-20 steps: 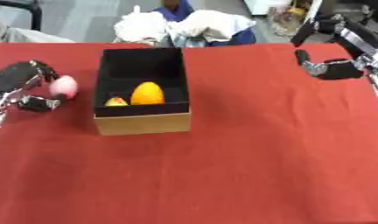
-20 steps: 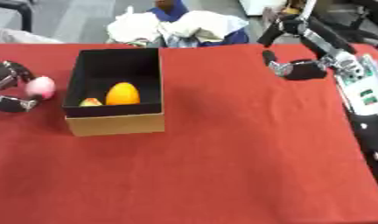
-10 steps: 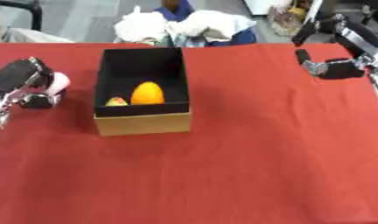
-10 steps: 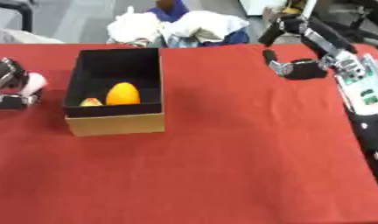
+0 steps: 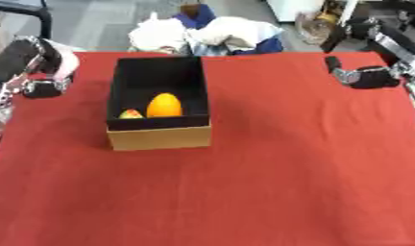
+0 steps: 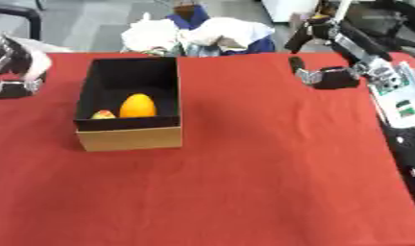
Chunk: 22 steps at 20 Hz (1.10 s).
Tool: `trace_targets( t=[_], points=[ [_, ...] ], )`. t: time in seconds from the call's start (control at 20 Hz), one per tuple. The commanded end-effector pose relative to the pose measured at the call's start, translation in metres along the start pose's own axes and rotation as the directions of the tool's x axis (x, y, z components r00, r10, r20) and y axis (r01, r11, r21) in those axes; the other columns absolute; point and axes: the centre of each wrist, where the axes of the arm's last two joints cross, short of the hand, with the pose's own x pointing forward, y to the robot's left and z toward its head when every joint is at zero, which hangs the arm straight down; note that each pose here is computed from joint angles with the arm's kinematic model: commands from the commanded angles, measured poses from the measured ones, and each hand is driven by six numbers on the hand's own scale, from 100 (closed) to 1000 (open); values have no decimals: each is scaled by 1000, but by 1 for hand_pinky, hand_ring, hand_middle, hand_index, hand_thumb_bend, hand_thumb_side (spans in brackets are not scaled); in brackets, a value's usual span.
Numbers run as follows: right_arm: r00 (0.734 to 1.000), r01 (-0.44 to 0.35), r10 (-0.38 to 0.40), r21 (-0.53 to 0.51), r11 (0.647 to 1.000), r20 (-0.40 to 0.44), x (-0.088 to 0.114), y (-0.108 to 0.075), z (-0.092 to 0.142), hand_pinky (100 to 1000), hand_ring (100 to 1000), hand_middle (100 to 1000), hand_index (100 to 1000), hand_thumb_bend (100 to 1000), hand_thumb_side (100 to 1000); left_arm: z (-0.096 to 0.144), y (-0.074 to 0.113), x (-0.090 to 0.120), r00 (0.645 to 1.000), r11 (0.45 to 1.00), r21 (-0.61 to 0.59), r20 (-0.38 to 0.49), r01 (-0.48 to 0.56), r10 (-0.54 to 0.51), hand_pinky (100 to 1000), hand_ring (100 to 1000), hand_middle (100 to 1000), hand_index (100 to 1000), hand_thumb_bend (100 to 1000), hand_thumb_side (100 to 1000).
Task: Pick up objects on the table and place them in the box.
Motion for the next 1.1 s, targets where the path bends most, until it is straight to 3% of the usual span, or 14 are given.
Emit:
trace_targets(
  t=[0.05, 0.3, 0.6, 0.85, 0.95, 1.1],
  points=[
    [985, -102, 80, 140, 985, 156, 2, -11, -1, 690, 600, 577, 687, 100, 100, -19, 33, 17, 994, 998, 56, 107, -15, 9, 288, 347, 267, 359, 201, 100],
    [984, -93, 68, 149, 984, 164, 3, -7, -4, 690, 600, 578, 687, 100, 100, -35, 35, 53, 964, 999, -1, 263, -45, 43, 313, 361, 285, 384, 209, 100],
    [984, -82, 54, 157, 984, 172, 3, -4, -7, 691, 599, 575, 686, 100, 100, -42, 16, 80, 923, 992, -124, 380, -14, 60, 366, 396, 325, 430, 183, 166],
    [985, -71, 43, 165, 984, 170, 2, -3, -5, 692, 600, 576, 687, 100, 100, -39, -6, 86, 906, 969, -246, 417, 38, 70, 455, 467, 435, 530, 140, 221],
    [985, -68, 40, 169, 983, 167, 1, -3, -3, 693, 600, 577, 687, 100, 100, -37, -12, 85, 903, 957, -286, 423, 56, 74, 461, 470, 440, 536, 144, 223],
    [986, -65, 37, 171, 983, 161, 0, -3, -1, 692, 600, 576, 687, 100, 100, -34, -18, 82, 904, 938, -337, 422, 82, 73, 541, 540, 533, 657, 134, 257]
  ],
)
